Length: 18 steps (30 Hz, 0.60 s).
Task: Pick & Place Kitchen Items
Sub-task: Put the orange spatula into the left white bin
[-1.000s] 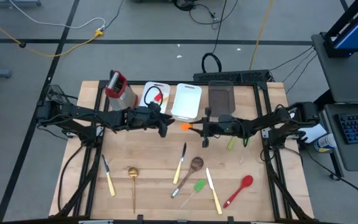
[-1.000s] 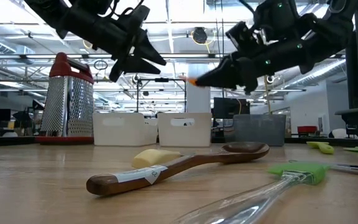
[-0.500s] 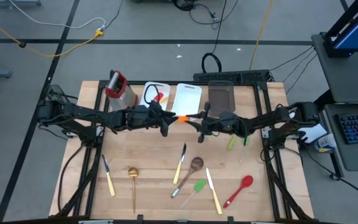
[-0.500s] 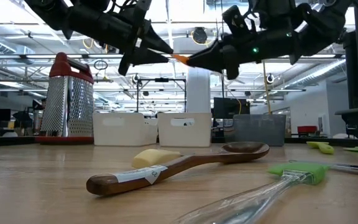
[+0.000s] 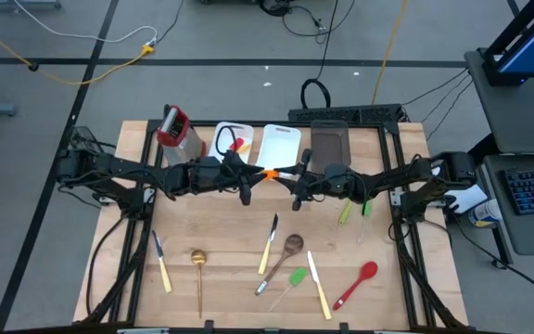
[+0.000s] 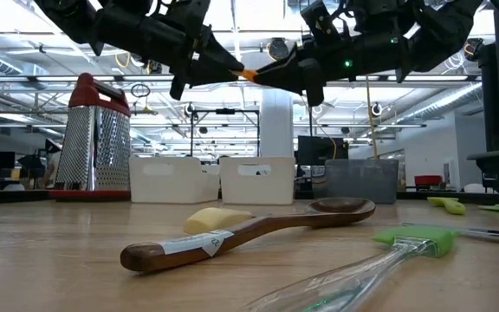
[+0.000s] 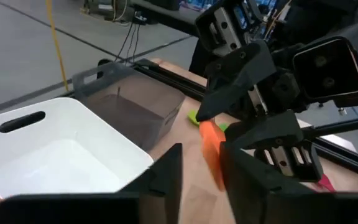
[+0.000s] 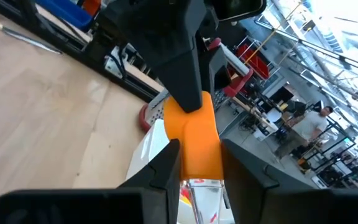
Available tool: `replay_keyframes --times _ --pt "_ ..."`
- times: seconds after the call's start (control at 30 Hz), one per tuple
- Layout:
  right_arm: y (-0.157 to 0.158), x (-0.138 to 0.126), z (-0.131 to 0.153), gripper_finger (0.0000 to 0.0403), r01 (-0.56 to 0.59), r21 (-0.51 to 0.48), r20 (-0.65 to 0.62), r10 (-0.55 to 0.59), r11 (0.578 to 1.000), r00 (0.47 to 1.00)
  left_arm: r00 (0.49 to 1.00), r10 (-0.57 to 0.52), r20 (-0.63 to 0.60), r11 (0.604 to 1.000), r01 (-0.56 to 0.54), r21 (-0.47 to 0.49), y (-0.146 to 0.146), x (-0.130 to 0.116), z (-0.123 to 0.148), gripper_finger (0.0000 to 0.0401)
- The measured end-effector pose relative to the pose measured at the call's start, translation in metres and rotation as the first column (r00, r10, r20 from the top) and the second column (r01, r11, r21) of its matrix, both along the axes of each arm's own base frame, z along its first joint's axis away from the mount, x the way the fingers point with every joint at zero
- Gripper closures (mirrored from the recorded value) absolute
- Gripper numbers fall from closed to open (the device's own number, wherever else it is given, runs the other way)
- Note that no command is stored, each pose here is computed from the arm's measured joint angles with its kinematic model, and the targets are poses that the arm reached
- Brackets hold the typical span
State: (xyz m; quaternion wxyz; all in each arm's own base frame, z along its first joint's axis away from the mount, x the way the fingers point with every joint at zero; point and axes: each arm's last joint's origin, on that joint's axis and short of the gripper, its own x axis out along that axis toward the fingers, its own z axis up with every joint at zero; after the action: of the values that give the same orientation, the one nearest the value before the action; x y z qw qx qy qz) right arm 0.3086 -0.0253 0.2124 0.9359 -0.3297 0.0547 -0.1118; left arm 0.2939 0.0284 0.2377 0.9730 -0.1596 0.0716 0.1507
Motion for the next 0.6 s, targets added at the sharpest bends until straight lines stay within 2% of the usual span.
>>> replay_keyframes --times 0.17,0.43,0.6 --pt "-0.0006 0.0 0.001 0.03 0.003 0.012 0.014 -0.003 1.0 1.0 1.0 -0.01 -0.006 1.0 0.01 0.03 -0.0002 0.0001 0.0002 0.0387" --pt "-0.0001 0.0 0.0004 0.0228 0.0 0.12 0.03 -0.004 0.993 1.0 1.0 -0.008 -0.022 0.998 0.01 0.068 0.0003 -0.0001 -0.0002 0.0397" --pt "0.0006 0.0 0.0005 0.02 -0.002 0.136 0.035 -0.003 0.991 0.999 0.999 0.001 -0.038 0.992 0.004 0.122 0.001 -0.0008 0.0004 0.0398"
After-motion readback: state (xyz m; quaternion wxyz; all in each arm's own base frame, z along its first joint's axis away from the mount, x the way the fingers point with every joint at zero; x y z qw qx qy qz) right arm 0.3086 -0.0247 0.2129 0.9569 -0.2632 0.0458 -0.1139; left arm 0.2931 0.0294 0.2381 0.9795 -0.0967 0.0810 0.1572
